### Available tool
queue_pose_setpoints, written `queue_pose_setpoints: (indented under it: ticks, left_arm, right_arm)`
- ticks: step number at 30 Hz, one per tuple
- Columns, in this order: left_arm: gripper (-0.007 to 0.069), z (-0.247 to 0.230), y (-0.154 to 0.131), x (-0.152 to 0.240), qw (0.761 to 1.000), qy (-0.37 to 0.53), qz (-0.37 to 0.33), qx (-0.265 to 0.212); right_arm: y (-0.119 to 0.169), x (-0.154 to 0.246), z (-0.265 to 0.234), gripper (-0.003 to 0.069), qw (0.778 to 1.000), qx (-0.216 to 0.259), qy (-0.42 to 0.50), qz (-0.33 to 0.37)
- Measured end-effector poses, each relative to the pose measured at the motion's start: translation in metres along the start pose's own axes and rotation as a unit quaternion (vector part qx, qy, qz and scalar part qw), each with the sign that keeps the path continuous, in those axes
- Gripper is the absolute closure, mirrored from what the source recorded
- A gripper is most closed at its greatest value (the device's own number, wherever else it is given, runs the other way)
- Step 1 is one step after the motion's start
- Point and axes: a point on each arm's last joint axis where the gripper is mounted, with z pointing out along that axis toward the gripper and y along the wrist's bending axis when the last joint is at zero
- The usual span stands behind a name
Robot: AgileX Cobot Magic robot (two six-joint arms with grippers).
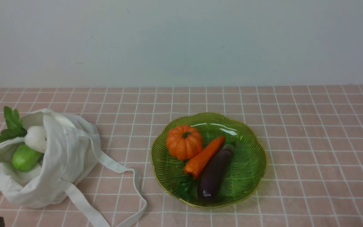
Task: Take vegetables from bag on pink coffee tablecloth place on plate.
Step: 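Reach the gripper into the cloth bag toward the vegetables inside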
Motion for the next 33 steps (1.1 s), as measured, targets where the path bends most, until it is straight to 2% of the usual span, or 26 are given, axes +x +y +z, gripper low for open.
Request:
queue_pose_setpoints:
  ticks: [2,4,7,11,13,16,18,19,20,22,23,25,29,33]
  left_arm:
    - [0.0630,0.000,0.000,-0.005,0.999,-0.026,-0.034,0.001]
    - [0.0630,-0.002,0.001,-0.016,0.988,-0.091,-0.128,0.004]
    - [0.0630,-0.006,0.008,-0.033,0.962,-0.189,-0.198,-0.008]
    - [0.0630,-0.016,0.013,-0.052,0.939,-0.262,-0.224,-0.015]
    - [0.0630,-0.030,0.010,-0.089,0.936,-0.278,-0.215,0.004]
    - [0.0630,-0.029,0.003,-0.121,0.961,-0.205,-0.185,0.028]
    - [0.0630,-0.018,-0.005,-0.147,0.981,-0.106,-0.156,0.052]
    - [0.0630,-0.005,-0.009,-0.157,0.987,-0.030,-0.145,0.066]
    - [0.0630,0.002,-0.011,-0.160,0.987,0.008,-0.141,0.073]
    - [0.0630,0.034,-0.014,-0.164,0.978,0.144,-0.122,0.084]
    - [0.0630,0.036,-0.014,-0.167,0.978,0.151,-0.118,0.084]
    - [0.0630,0.073,-0.012,-0.163,0.959,0.253,-0.098,0.077]
    - [0.0619,0.128,0.002,-0.144,0.928,0.352,-0.112,0.048]
    - [0.0616,0.151,0.022,-0.125,0.909,0.394,-0.134,0.020]
  right_arm:
    - [0.000,0.000,0.000,0.0673,1.000,0.000,0.000,0.000]
    - [0.000,0.000,0.000,0.0673,1.000,0.000,0.000,0.000]
    - [0.000,0.000,0.000,0.0673,1.000,0.000,0.000,0.000]
    - [0.000,0.000,0.000,0.0673,1.000,0.000,0.000,0.000]
    - [0.000,0.000,0.000,0.0673,1.000,0.000,0.000,0.000]
    - [0.000,0.000,0.000,0.0673,1.000,0.000,0.000,0.000]
    - [0.000,0.000,0.000,0.0673,1.000,0.000,0.000,0.000]
    - [0.000,0.000,0.000,0.0673,1.000,0.000,0.000,0.000]
    - [0.000,0.000,0.000,0.0673,1.000,0.000,0.000,0.000]
    - [0.000,0.000,0.000,0.0673,1.000,0.000,0.000,0.000]
    - [0.000,0.000,0.000,0.0673,1.000,0.000,0.000,0.000]
    - [0.000,0.000,0.000,0.0673,1.000,0.000,0.000,0.000]
    - [0.000,0.000,0.000,0.0673,1.000,0.000,0.000,0.000]
    - [0.000,0.000,0.000,0.0673,1.000,0.000,0.000,0.000]
